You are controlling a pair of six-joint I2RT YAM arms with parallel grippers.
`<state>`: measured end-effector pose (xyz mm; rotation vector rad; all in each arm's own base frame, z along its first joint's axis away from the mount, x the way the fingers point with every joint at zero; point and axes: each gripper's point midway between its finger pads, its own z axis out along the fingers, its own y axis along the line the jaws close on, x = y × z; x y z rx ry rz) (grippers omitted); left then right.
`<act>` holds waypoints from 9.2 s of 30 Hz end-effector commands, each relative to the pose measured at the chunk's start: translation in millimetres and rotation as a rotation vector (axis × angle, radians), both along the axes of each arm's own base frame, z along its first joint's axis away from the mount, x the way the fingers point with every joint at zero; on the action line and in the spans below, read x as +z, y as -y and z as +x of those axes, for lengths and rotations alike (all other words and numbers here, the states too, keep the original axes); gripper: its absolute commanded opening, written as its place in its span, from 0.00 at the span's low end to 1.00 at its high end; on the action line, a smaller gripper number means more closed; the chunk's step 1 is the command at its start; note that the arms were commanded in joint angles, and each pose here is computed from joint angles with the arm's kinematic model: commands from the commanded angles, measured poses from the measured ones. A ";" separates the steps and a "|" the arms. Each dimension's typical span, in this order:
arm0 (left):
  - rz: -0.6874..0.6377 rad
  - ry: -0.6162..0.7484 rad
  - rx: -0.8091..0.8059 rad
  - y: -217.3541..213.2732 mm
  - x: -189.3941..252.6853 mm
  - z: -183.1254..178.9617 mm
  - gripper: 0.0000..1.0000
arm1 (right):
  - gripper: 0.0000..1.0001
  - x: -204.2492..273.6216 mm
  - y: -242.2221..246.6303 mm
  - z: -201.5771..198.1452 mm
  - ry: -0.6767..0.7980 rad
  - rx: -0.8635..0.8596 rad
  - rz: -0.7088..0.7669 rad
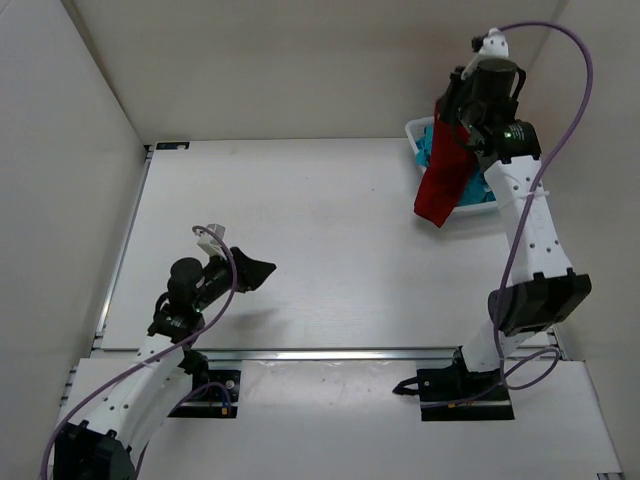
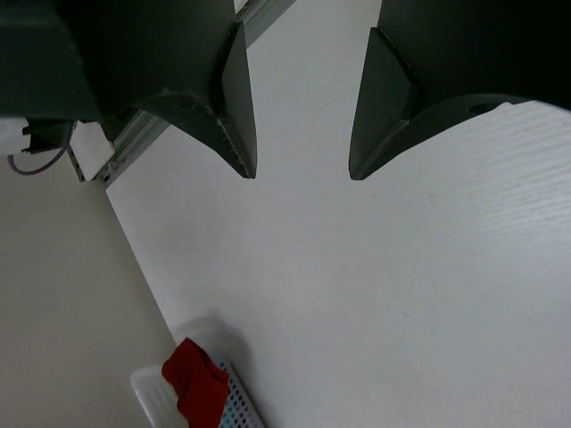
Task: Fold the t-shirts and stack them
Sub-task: Grab crumpled tshirt from bin with the right arm, then move the tshirt to the center of the board, then flatten out the tshirt
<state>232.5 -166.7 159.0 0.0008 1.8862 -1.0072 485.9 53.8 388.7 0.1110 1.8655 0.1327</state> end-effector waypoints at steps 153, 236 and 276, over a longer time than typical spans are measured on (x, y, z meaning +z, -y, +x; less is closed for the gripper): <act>0.107 0.500 0.469 -103.3 366.9 53.2 0.00 | 0.00 184.3 -142.6 -238.9 0.588 0.355 0.004; 0.545 -0.561 0.171 -78.0 -18.5 81.4 0.92 | 0.46 -333.0 -107.7 -297.7 -0.691 0.357 0.009; 0.047 -0.535 0.814 -159.1 -130.6 42.2 0.53 | 0.23 -331.6 -136.1 -309.5 -0.649 0.493 0.031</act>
